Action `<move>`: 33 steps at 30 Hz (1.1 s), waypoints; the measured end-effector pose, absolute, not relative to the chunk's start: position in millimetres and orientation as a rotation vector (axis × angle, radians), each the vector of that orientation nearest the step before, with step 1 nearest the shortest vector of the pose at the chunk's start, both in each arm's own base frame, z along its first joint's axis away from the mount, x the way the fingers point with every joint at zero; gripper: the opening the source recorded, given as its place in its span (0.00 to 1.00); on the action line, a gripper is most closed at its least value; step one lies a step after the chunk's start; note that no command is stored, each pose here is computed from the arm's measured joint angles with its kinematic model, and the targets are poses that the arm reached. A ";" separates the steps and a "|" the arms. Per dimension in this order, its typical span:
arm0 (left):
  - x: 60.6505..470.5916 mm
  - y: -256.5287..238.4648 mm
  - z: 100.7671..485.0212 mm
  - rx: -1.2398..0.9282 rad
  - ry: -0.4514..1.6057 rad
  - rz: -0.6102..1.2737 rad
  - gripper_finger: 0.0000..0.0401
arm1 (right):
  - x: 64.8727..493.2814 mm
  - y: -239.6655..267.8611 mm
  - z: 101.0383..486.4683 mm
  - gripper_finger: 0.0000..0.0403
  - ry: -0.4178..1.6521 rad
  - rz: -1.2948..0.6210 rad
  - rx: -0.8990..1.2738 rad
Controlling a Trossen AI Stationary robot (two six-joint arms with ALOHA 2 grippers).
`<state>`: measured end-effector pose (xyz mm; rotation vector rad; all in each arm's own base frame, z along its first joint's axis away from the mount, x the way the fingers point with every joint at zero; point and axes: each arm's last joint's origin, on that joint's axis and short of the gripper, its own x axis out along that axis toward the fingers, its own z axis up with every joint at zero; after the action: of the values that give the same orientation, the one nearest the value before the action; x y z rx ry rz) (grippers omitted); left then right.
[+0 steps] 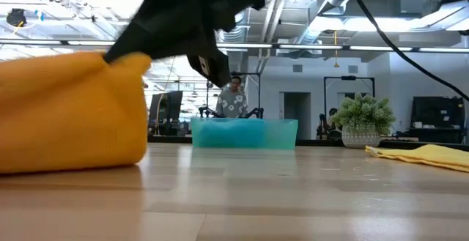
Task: Roll microfiber towels into tight, uniform cylinder then place into a basket
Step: Roll the orange towel
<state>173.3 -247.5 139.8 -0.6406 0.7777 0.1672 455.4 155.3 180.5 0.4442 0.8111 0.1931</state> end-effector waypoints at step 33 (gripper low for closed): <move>146.9 -235.8 129.4 -0.781 0.857 0.470 0.04 | 490.9 135.2 139.2 0.04 0.796 0.046 0.425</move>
<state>146.9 -235.8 129.4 -0.7808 0.8573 0.4697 490.9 135.2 139.2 0.4254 0.7959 0.0456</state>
